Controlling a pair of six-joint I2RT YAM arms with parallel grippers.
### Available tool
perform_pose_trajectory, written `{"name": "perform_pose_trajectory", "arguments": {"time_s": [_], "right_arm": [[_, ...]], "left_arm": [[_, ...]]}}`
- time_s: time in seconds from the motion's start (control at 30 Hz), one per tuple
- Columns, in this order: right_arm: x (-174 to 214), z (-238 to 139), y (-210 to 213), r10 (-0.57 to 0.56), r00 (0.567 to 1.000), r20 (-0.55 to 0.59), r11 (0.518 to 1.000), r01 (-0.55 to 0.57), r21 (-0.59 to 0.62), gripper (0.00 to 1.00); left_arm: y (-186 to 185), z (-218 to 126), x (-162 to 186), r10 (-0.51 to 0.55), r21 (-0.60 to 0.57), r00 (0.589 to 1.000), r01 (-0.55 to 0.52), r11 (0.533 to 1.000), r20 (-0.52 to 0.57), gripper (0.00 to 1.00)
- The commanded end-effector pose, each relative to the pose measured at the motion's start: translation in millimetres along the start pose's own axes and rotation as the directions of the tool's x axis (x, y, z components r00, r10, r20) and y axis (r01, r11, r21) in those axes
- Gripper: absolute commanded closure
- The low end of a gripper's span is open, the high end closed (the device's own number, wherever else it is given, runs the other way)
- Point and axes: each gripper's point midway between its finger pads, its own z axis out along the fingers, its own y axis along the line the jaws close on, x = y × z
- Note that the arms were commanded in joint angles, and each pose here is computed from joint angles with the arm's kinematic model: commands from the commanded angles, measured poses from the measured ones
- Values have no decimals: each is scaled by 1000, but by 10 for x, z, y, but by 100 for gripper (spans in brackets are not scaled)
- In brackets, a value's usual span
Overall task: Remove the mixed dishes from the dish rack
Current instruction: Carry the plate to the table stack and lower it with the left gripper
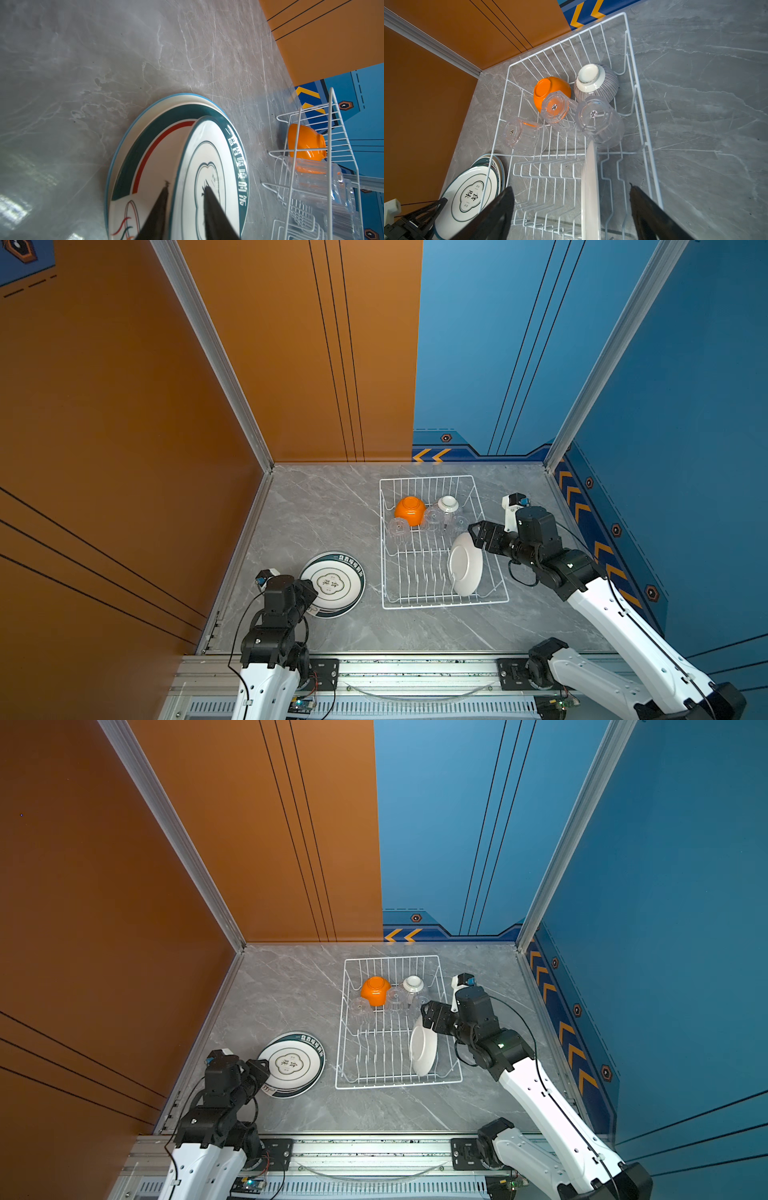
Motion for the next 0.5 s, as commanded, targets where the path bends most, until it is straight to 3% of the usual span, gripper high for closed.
{"name": "perform_pose_trajectory", "arguments": {"time_s": [0.0,0.07,0.23,0.47], "right_arm": [[89,8,-79,7,1000,-22,999,-6,41,13],[98,3,-79,4,1000,-22,999,-3,46,13],[159,9,-140,-21,999,-40,995,25,95,13],[245,-8,-241,-77,993,-87,980,92,175,13]], "left_arm": [[-62,-30,20,37,30,999,-37,999,-16,27],[-44,-64,6,53,10,998,-53,999,-15,2],[-44,-94,10,78,-25,996,-79,997,-47,2],[-81,-46,91,141,-88,974,-158,983,-177,2]]}}
